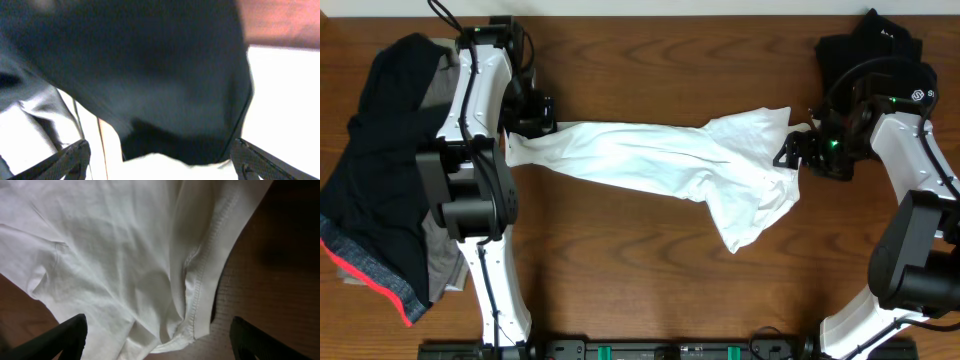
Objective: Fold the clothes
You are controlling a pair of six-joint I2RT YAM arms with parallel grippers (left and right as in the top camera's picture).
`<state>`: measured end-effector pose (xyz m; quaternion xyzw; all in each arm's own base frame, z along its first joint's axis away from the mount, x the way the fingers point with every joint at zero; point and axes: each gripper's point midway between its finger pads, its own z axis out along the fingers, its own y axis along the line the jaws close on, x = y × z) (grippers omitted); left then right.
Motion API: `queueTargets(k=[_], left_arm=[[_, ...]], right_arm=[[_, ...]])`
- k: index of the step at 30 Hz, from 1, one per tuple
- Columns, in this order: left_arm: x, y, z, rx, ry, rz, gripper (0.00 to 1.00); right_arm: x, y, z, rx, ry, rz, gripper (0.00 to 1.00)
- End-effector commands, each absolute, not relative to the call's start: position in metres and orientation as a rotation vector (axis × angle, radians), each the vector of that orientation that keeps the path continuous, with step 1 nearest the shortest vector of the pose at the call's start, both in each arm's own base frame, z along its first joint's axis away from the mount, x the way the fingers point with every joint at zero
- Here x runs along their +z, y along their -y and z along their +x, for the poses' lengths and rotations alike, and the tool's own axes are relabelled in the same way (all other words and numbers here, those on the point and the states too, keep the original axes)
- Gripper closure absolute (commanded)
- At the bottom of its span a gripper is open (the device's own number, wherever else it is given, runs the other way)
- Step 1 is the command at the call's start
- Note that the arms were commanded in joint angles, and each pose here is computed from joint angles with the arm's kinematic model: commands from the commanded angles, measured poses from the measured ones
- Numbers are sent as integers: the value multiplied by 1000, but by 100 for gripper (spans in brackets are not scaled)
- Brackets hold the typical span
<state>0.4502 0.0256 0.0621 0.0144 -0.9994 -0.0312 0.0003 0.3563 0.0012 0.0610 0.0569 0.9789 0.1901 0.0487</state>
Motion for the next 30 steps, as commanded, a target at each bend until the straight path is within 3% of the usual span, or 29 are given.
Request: queueTargets(k=[1, 6, 7, 9, 13, 15, 17, 20, 30], left_arm=[[116, -35, 472, -119, 3317, 140, 7], [130, -52, 480, -56, 3379, 316, 7], [125, -56, 477, -40, 3358, 355, 11], [113, -59, 471, 16, 3319, 378, 24], [93, -64, 459, 64, 3248, 408, 62], [84, -64, 454, 64, 3222, 410, 74], [75, -64, 452, 65, 3200, 406, 80], [63, -64, 453, 66, 3182, 405, 85], [7, -72, 478, 44, 3196, 412, 86]], right_arm=[[62, 0, 356, 579, -2978, 185, 11], [62, 0, 357, 577, -2974, 183, 9], [62, 0, 357, 577, -2974, 182, 9], [62, 0, 357, 574, -2975, 182, 9], [62, 1, 358, 564, -2974, 182, 9], [62, 1, 358, 564, -2972, 181, 9], [62, 1, 358, 564, -2972, 182, 9], [62, 1, 358, 565, -2973, 182, 9], [61, 2, 358, 559, -2974, 182, 10]])
